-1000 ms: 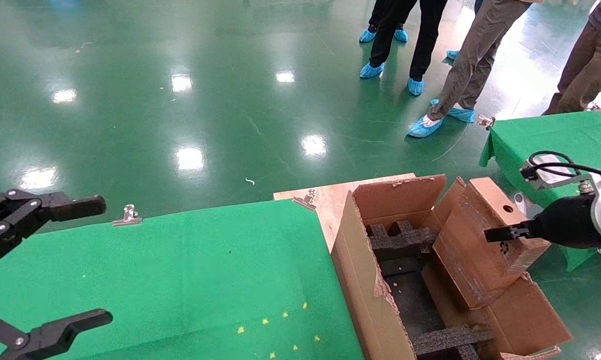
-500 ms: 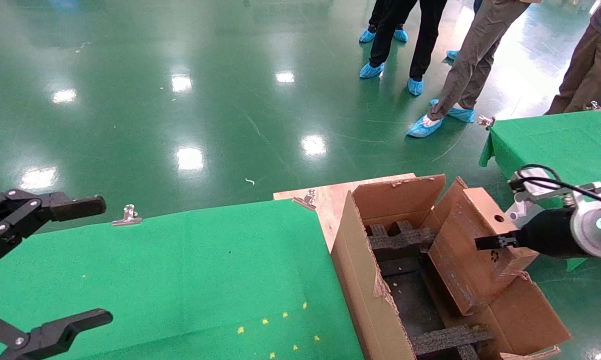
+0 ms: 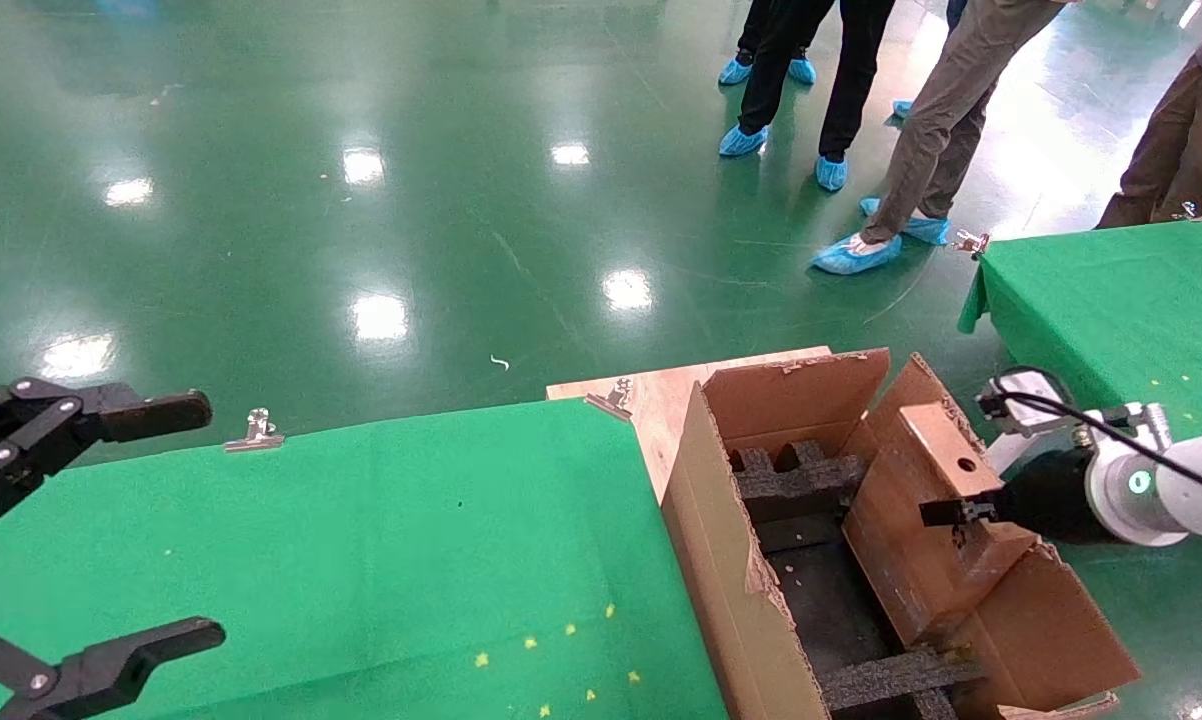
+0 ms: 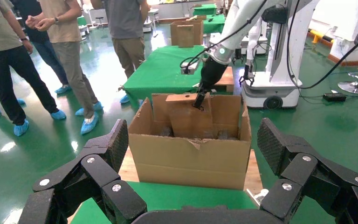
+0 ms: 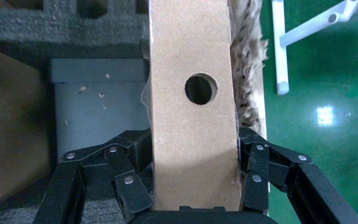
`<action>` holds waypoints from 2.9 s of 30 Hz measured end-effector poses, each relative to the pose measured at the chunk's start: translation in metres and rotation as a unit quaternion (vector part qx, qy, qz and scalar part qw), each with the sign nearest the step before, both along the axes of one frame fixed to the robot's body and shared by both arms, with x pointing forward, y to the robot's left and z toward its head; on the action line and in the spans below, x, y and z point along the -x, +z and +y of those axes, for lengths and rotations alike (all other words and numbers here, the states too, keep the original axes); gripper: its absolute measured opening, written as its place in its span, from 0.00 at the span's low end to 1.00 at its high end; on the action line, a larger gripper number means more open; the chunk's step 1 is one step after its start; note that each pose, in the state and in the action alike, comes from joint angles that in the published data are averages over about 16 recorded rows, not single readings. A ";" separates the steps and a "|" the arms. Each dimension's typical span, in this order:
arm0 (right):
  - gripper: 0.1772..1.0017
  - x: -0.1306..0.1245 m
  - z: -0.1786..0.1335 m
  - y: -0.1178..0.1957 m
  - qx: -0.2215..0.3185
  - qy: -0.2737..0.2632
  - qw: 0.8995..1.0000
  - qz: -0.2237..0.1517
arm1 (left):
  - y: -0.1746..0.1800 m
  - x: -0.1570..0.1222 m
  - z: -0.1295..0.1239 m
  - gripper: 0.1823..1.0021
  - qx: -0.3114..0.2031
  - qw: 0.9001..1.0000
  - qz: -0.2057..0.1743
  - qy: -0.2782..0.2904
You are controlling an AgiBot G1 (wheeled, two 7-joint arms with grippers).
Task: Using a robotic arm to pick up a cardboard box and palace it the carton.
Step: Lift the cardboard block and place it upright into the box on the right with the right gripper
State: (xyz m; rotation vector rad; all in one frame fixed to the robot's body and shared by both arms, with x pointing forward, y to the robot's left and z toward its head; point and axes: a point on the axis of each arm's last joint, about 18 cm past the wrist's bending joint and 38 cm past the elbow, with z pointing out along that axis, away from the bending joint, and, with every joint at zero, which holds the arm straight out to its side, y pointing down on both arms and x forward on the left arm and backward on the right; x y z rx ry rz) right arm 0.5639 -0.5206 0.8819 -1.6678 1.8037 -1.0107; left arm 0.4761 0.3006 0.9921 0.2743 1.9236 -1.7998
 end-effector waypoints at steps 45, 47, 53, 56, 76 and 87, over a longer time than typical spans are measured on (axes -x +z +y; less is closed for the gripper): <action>0.19 -0.031 0.000 -0.092 -0.021 -0.010 0.997 0.069 | 0.000 0.000 0.000 1.00 0.000 1.000 0.000 0.000; 0.19 -0.032 0.000 -0.092 -0.022 -0.010 0.997 0.070 | 0.000 0.000 0.000 1.00 0.000 1.000 0.000 0.000; 0.21 -0.033 0.002 -0.092 -0.026 -0.010 0.997 0.070 | 0.000 0.000 0.000 1.00 0.000 1.000 0.000 0.000; 0.23 -0.033 0.001 -0.091 -0.026 -0.010 0.997 0.069 | 0.000 0.000 0.000 1.00 0.000 1.000 0.000 0.000; 0.60 -0.042 0.003 -0.051 -0.032 -0.004 0.999 0.025 | 0.000 0.000 0.000 1.00 0.000 1.000 0.000 0.000; 0.87 -0.051 0.041 0.052 -0.075 0.058 0.993 -0.077 | 0.000 0.000 0.000 1.00 0.000 1.000 0.000 0.000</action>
